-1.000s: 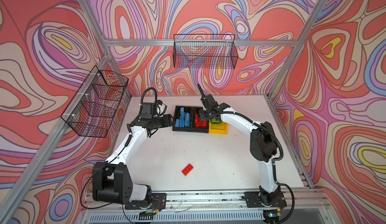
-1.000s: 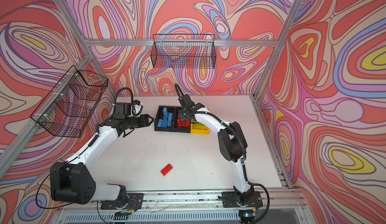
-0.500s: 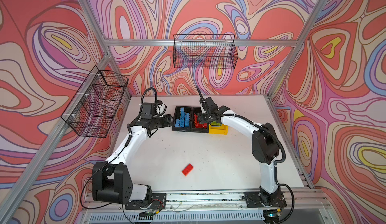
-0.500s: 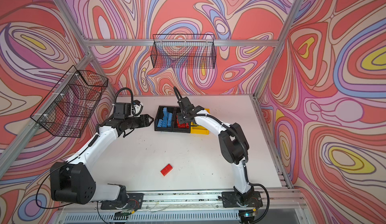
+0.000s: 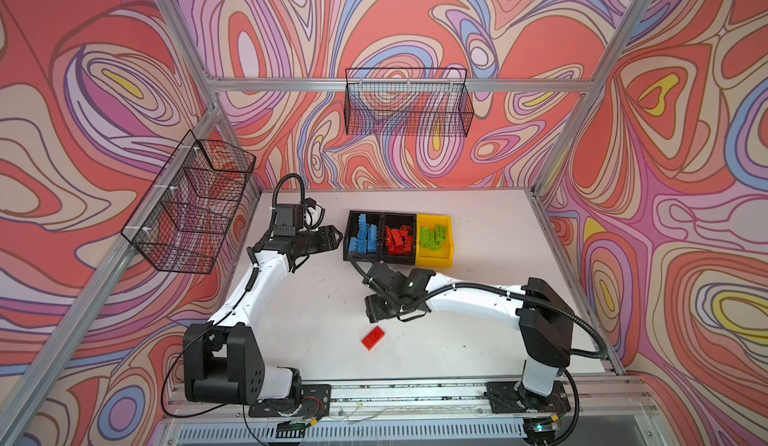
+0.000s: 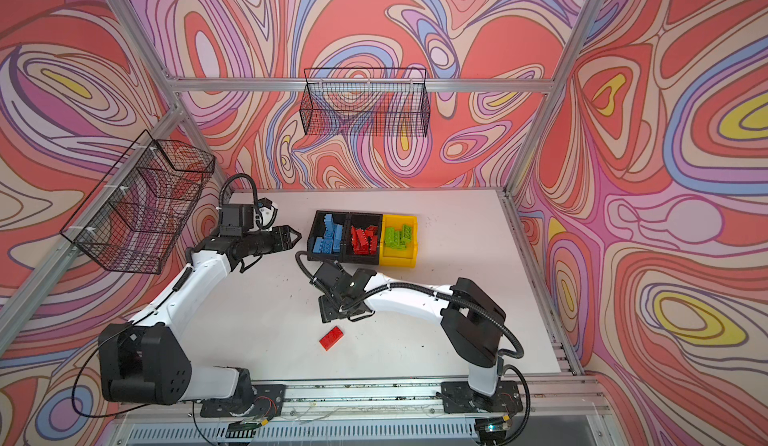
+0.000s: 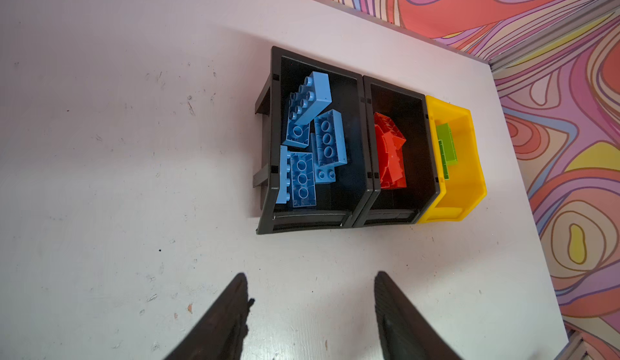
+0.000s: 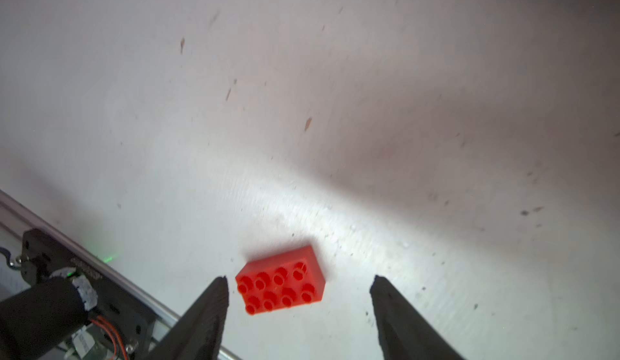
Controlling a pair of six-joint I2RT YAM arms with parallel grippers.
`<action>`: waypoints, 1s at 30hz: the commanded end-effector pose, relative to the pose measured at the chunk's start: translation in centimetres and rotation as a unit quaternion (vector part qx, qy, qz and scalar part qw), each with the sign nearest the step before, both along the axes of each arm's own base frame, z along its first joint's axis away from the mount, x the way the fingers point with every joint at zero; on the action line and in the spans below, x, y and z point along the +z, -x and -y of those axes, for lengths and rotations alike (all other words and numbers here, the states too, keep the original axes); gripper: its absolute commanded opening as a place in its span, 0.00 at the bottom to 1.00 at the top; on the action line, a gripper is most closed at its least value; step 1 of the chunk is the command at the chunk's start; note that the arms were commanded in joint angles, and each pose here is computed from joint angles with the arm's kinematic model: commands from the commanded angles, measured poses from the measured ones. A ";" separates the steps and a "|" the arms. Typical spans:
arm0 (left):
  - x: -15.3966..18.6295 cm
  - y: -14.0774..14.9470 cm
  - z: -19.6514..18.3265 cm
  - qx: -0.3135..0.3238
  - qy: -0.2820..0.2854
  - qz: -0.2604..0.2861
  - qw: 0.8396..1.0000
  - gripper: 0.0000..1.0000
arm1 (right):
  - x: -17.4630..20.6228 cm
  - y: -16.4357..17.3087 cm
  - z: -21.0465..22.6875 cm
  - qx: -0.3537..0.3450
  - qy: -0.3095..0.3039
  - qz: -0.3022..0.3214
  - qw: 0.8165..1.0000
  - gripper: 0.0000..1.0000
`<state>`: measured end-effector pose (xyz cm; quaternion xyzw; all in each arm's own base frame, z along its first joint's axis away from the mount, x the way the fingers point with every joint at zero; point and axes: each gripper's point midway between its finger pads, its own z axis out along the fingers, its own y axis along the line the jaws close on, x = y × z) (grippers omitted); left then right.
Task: Sort the legos into containers by color
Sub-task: Place the lego in the container, then pick up the lego from the bottom-center of the table.
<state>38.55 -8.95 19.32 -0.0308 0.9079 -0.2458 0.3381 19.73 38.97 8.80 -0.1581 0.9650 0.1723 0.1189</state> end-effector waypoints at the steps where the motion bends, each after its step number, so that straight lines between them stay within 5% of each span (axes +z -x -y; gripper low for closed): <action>1: 1.2 0.2 0.3 -0.004 0.016 0.018 1.000 0.62 | -0.5 1.9 -0.7 -0.028 -0.001 -0.037 0.999 0.77; 6: 1.9 0.5 0.4 -0.006 0.021 0.029 0.999 0.62 | -0.6 4.4 -1.2 0.028 0.024 -0.023 0.999 0.98; 17: 1.9 0.5 0.0 -0.001 0.016 0.030 0.999 0.62 | -4.0 3.6 0.0 0.158 0.160 0.058 0.973 0.98; 30: 1.1 0.3 -0.4 0.004 0.009 0.021 1.000 0.62 | -6.5 3.7 -0.8 0.203 0.163 0.062 0.964 0.87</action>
